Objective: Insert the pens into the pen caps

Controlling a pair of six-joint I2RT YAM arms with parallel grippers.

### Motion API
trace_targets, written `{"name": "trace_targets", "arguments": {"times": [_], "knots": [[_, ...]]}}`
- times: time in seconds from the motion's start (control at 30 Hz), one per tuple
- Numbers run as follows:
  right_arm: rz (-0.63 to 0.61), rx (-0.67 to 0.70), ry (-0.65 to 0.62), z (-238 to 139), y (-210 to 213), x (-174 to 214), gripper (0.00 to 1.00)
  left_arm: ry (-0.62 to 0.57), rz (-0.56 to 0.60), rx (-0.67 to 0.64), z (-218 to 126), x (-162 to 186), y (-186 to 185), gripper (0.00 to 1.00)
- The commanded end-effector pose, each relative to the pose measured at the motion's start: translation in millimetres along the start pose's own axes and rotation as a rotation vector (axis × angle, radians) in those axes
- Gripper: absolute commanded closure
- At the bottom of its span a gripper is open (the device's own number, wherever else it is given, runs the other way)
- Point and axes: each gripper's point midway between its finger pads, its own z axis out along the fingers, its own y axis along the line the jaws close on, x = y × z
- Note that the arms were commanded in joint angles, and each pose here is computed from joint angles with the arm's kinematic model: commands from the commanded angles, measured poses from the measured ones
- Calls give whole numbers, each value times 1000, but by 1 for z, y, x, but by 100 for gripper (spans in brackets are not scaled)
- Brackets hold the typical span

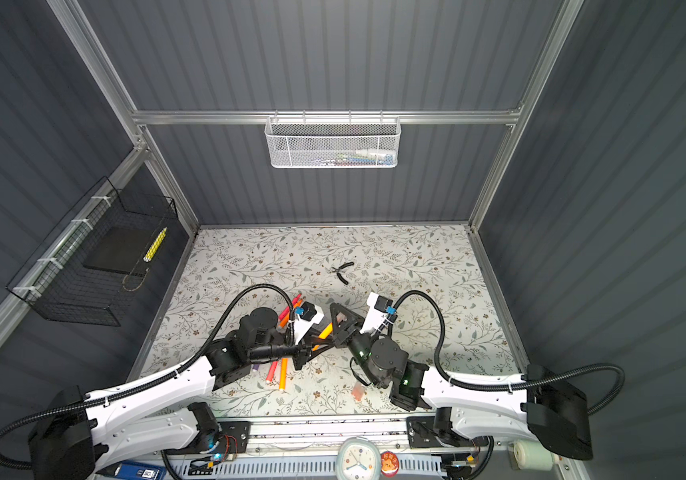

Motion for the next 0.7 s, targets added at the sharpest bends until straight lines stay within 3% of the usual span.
{"name": "trace_targets", "arguments": {"times": [0.0, 0.1, 0.23, 0.47, 0.67], "knots": [[-69, -10, 273, -19, -18, 59, 100, -322, -97, -344, -37, -71, 75, 89], [-75, 47, 253, -19, -34, 48, 100, -319, -111, -306, -35, -59, 71, 41], [-62, 156, 203, -26, -69, 26, 100, -326, -135, -284, -40, -45, 65, 5], [-86, 411, 151, -58, -138, -10, 100, -306, -185, -324, -54, -27, 66, 2], [-49, 596, 142, -89, -192, -27, 100, -239, -313, -567, -76, -7, 99, 2]]}}
